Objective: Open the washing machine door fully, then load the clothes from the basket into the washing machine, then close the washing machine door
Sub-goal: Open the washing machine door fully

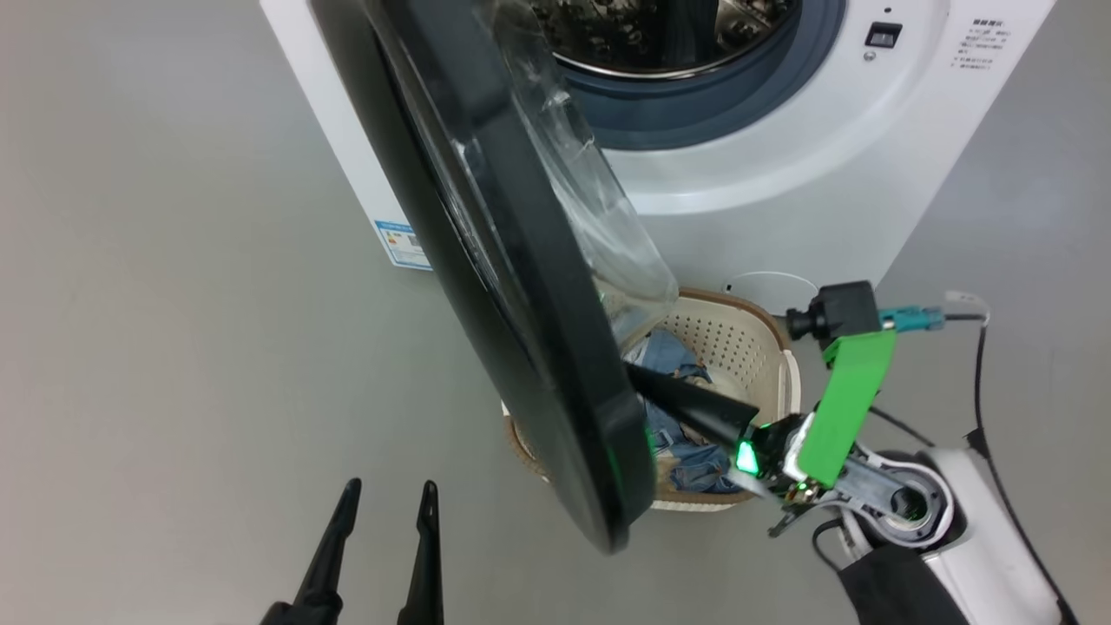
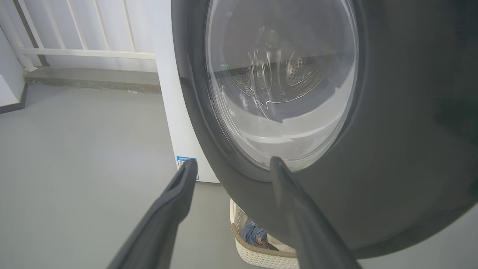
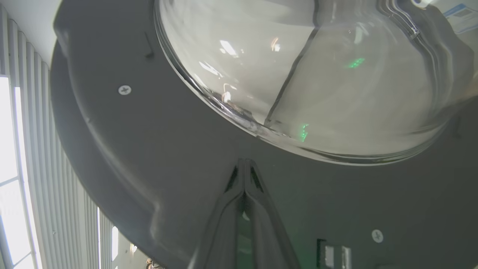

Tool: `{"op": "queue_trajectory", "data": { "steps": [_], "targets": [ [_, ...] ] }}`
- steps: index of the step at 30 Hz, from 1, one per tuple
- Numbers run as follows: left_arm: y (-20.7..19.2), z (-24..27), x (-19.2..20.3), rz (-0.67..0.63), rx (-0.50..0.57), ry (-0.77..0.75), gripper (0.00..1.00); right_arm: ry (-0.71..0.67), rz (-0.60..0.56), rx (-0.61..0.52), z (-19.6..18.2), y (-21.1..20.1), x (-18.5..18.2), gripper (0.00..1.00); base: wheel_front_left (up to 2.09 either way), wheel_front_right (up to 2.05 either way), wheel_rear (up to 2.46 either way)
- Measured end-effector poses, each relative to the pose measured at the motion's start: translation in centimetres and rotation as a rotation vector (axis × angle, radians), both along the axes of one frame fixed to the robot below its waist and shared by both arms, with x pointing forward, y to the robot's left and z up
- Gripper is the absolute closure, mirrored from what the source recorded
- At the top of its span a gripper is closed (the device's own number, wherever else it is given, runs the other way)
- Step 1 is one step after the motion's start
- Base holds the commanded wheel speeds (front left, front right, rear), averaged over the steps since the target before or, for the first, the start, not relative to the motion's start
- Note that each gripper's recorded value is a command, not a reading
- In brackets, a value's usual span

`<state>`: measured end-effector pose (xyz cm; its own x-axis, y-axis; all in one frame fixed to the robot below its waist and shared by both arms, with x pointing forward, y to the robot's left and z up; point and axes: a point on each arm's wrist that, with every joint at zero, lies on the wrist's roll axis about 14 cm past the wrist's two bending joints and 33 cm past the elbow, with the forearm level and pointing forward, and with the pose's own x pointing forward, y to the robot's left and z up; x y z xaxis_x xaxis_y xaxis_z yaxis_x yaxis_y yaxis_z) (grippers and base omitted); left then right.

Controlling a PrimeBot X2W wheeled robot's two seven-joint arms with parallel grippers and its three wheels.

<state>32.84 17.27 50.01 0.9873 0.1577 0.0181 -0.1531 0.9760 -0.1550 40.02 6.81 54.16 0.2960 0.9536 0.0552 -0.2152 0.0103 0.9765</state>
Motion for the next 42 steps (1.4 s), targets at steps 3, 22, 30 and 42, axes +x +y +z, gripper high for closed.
{"op": "queue_trajectory", "data": {
  "steps": [3, 22, 30, 42],
  "targets": [
    [0.1, 0.3, -0.2, 0.000, 0.000, -0.012, 0.00, -0.003, 0.010, 0.000, 0.1, 0.7, -0.7, 1.00, 0.00, 0.00, 0.00],
    [1.4, 1.4, -2.8, 0.025, -0.012, -0.056, 0.00, -0.008, 0.063, -0.020, 0.3, 5.5, -4.6, 1.00, 0.00, 0.00, 0.00],
    [2.3, 1.4, -3.8, 0.055, -0.012, -0.058, 0.00, -0.019, 0.070, -0.023, 0.6, 6.3, -5.4, 1.00, 0.00, 0.00, 0.00],
    [3.1, 1.0, -4.0, 0.055, -0.008, -0.057, 0.00, -0.245, -0.149, -0.069, 3.1, 1.5, -4.0, 0.00, 0.00, 0.00, 0.00]
  ]
}}
